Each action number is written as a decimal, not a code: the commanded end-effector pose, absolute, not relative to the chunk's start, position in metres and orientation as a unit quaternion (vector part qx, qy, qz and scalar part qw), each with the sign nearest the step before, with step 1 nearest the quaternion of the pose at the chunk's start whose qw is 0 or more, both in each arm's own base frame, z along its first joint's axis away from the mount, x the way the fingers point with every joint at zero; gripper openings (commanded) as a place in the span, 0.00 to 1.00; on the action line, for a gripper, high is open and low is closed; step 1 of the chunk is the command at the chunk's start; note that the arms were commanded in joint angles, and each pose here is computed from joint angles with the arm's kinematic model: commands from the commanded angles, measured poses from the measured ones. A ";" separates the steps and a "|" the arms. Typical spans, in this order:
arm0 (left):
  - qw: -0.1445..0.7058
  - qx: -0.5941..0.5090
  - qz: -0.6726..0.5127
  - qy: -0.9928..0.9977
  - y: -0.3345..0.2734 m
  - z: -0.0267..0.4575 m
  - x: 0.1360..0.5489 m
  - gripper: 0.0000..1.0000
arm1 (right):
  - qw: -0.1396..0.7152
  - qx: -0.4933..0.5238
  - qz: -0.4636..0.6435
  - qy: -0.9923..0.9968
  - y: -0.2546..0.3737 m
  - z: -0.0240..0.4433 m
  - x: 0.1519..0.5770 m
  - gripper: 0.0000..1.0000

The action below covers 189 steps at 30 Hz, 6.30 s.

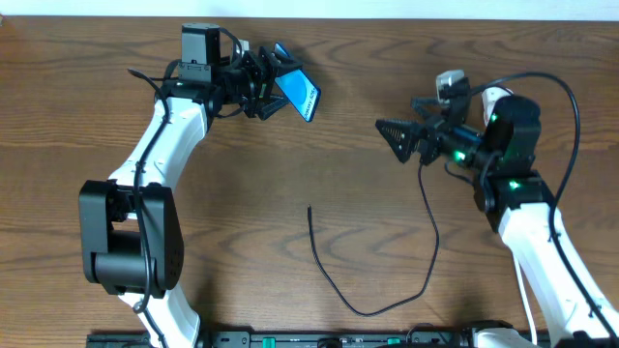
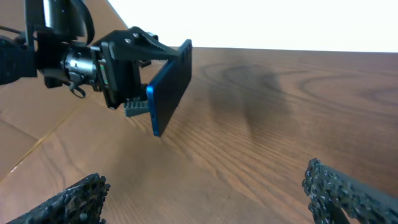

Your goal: Plug charger to phone and switch on socket

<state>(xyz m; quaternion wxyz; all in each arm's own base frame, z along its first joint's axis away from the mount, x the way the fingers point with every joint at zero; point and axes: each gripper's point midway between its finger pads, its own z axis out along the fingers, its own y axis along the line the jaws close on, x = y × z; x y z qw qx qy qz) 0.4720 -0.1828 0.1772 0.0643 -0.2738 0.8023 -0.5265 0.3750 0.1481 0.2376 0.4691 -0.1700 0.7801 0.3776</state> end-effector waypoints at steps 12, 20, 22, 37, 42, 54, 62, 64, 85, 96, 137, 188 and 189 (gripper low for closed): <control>0.099 -0.261 -0.533 0.799 -0.180 0.203 0.479 0.07 | 0.443 -0.229 0.430 0.753 0.178 0.247 0.388 0.99; 0.097 -0.263 -0.532 0.799 -0.182 0.203 0.478 0.07 | 0.443 -0.279 0.432 0.735 0.209 0.251 0.388 0.99; 0.094 -0.268 -0.533 0.797 -0.182 0.203 0.478 0.07 | 0.444 -0.278 0.426 0.738 0.213 0.250 0.391 0.99; 0.092 -0.273 -0.532 0.796 -0.182 0.203 0.479 0.07 | 0.445 -0.244 0.388 0.769 0.231 0.239 0.398 0.99; 0.092 -0.273 -0.529 0.799 -0.187 0.201 0.478 0.07 | 0.445 -0.234 0.375 0.779 0.241 0.235 0.397 0.99; 0.082 -0.275 -0.539 0.792 -0.202 0.206 0.476 0.07 | 0.445 -0.209 0.362 0.792 0.250 0.231 0.398 0.99; 0.053 -0.289 -0.553 0.780 -0.205 0.211 0.472 0.07 | 0.447 -0.190 0.353 0.800 0.246 0.229 0.403 0.99; 0.052 -0.284 -0.556 0.779 -0.207 0.212 0.471 0.07 | 0.445 -0.186 0.356 0.800 0.246 0.229 0.403 0.99; 0.030 -0.273 -0.560 0.782 -0.230 0.213 0.461 0.07 | 0.440 -0.167 0.356 0.807 0.244 0.224 0.408 0.99; 0.028 -0.263 -0.569 0.778 -0.243 0.219 0.458 0.07 | 0.438 -0.164 0.357 0.808 0.244 0.223 0.407 0.99; -0.009 -0.216 -0.594 0.775 -0.289 0.233 0.433 0.07 | 0.447 -0.139 0.328 0.821 0.234 0.218 0.416 0.47; 0.019 -0.131 -0.651 0.747 -0.297 0.273 0.432 0.96 | 0.457 -0.055 0.336 0.821 0.198 0.226 0.438 0.01; 0.020 -0.125 -0.658 0.742 -0.297 0.278 0.432 0.96 | 0.457 -0.045 0.337 0.822 0.193 0.226 0.441 0.01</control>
